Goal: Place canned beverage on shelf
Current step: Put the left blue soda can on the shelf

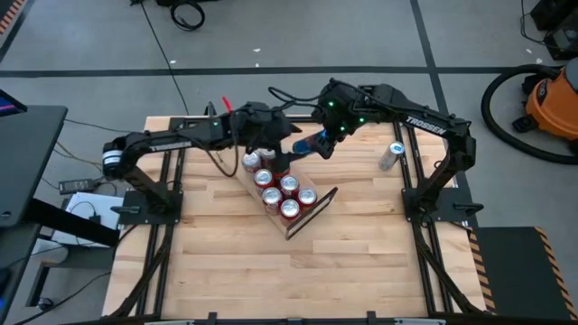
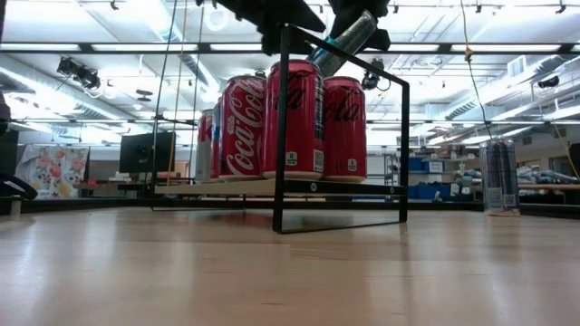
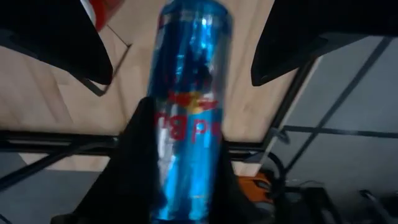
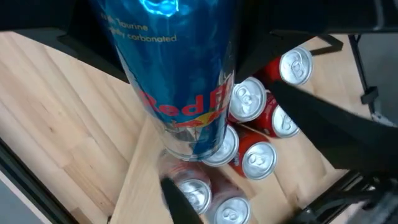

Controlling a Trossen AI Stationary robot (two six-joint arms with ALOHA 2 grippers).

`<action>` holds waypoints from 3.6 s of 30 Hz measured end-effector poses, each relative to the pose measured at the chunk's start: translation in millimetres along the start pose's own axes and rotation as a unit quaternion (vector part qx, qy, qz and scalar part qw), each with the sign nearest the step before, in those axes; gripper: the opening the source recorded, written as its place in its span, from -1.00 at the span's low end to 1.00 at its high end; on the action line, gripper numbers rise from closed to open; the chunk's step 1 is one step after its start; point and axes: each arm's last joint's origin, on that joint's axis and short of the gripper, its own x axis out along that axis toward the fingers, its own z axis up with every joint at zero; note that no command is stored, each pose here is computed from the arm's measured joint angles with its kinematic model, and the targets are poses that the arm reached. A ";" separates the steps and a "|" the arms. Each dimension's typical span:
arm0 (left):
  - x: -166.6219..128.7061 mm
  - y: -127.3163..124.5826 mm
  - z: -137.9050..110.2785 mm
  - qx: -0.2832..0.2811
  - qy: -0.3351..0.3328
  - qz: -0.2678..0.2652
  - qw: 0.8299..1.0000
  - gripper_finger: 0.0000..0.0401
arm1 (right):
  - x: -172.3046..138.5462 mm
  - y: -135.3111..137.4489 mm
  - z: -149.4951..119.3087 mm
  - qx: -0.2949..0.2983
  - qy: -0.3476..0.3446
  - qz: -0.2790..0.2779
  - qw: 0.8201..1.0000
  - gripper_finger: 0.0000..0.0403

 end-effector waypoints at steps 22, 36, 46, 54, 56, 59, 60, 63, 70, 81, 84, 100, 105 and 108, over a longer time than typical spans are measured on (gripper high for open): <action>30.7 -5.7 0.5 -0.060 0.031 -0.015 0.998 0.64 | -9.6 14.4 -1.6 -0.136 -0.011 -0.013 0.991 0.26; 31.0 -7.8 1.6 -0.062 0.025 -0.017 0.998 0.25 | -7.9 24.6 -6.9 -0.217 -0.004 -0.022 0.976 0.27; 31.1 -7.5 2.4 -0.062 0.020 -0.016 0.998 0.26 | -8.0 25.2 -6.8 -0.212 -0.006 -0.022 0.977 0.34; 30.8 -6.5 4.6 -0.064 0.009 -0.006 0.998 0.26 | -12.3 25.8 -5.5 -0.181 -0.023 -0.022 0.983 0.56; 30.8 -6.3 4.6 -0.063 0.010 -0.004 0.998 0.26 | -16.1 26.0 -6.5 -0.181 -0.028 -0.021 0.983 0.60; 30.8 -6.2 4.4 -0.063 0.011 -0.002 0.998 0.26 | -26.0 24.7 -8.2 -0.173 -0.041 -0.020 0.984 0.66; 30.8 -6.2 4.2 -0.063 0.011 -0.002 0.998 0.26 | -29.8 23.9 -8.7 -0.169 -0.046 -0.019 0.984 0.68; 30.7 -5.8 3.7 -0.063 0.014 0.002 0.998 0.26 | -42.9 21.9 -11.2 -0.162 -0.063 -0.018 0.985 0.70; 18.3 -2.5 8.9 -0.067 0.009 0.040 0.997 0.26 | -85.9 13.4 -21.6 -0.143 -0.128 -0.033 0.981 0.72; -60.1 -3.3 17.7 -0.066 0.051 0.102 0.991 0.26 | -145.7 10.8 -45.3 -0.123 -0.241 -0.067 0.960 0.72; -79.2 -5.5 11.1 -0.079 0.044 0.106 0.990 0.26 | -148.8 10.5 -47.5 -0.122 -0.245 -0.072 0.959 0.72; -142.6 -23.9 -79.2 -0.168 -0.054 0.201 0.963 0.26 | -110.5 6.9 -39.9 -0.132 -0.241 -0.068 0.959 0.72; -133.5 -29.0 -119.6 -0.172 -0.084 0.216 0.957 0.26 | -109.9 6.7 -40.1 -0.125 -0.240 -0.067 0.960 0.72; -129.8 -30.4 -140.5 -0.175 -0.097 0.238 0.950 0.26 | -109.6 6.5 -40.7 -0.116 -0.237 -0.066 0.962 0.72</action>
